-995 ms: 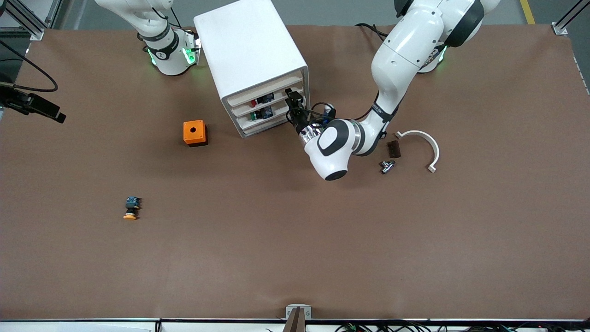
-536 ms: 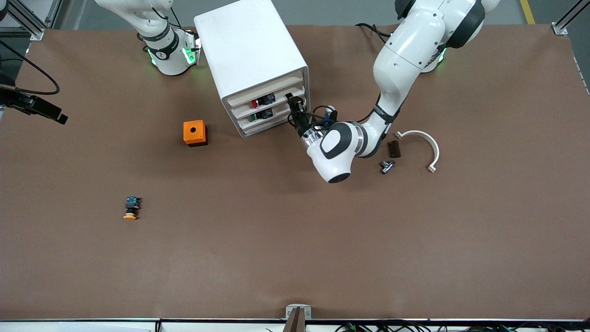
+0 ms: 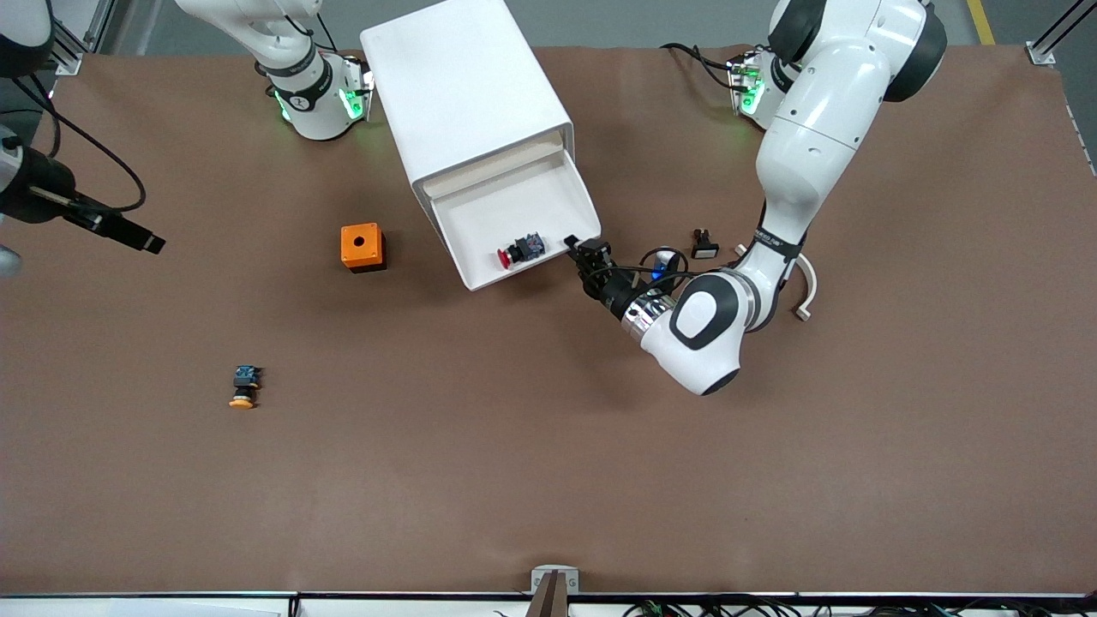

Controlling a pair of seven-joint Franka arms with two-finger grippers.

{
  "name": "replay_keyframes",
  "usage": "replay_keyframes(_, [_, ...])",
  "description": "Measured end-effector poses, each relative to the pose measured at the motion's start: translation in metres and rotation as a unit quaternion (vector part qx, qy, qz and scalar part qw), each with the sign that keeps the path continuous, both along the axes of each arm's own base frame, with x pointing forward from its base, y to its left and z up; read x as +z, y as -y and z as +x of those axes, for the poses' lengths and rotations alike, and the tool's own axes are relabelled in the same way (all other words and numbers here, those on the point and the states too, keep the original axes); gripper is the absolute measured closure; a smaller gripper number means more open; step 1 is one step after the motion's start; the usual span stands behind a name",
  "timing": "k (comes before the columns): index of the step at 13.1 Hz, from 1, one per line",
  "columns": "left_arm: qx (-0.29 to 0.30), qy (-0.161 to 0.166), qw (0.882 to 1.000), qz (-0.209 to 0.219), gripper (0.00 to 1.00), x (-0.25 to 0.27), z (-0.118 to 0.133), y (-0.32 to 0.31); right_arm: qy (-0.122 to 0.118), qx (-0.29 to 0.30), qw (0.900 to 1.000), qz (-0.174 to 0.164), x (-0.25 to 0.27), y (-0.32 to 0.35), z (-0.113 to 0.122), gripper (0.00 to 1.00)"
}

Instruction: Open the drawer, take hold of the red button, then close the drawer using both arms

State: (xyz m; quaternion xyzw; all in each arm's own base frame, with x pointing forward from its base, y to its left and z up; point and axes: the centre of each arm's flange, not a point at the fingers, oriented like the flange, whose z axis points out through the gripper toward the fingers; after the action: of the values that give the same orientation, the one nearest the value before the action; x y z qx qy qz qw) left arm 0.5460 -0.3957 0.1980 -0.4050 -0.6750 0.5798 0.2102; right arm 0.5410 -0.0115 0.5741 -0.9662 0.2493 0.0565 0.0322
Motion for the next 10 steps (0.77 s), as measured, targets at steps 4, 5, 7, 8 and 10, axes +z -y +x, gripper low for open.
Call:
replay_keyframes(4, [-0.005, 0.017, 1.0, -0.007, 0.22, 0.007, 0.003, 0.005, -0.013, -0.055, 0.998, 0.009, -0.011, -0.077, 0.012, 0.0])
replay_keyframes(5, [-0.009, 0.03, 1.0, -0.001, 0.11, 0.009, 0.009, 0.0, -0.012, -0.071, 0.997, 0.011, -0.014, -0.094, 0.015, 0.0])
replay_keyframes(7, [-0.024, 0.071, 0.997, 0.026, 0.01, 0.016, 0.028, -0.021, -0.012, -0.095, 0.995, 0.009, -0.022, -0.123, 0.018, 0.0])
replay_keyframes(8, [-0.029, 0.091, 0.994, 0.044, 0.01, 0.019, 0.041, -0.039, -0.013, -0.107, 0.994, 0.008, -0.026, -0.138, 0.019, 0.0])
replay_keyframes(10, [-0.03, 0.125, 0.99, 0.064, 0.01, 0.022, 0.066, -0.082, -0.013, -0.131, 0.991, 0.008, -0.036, -0.169, 0.02, 0.0])
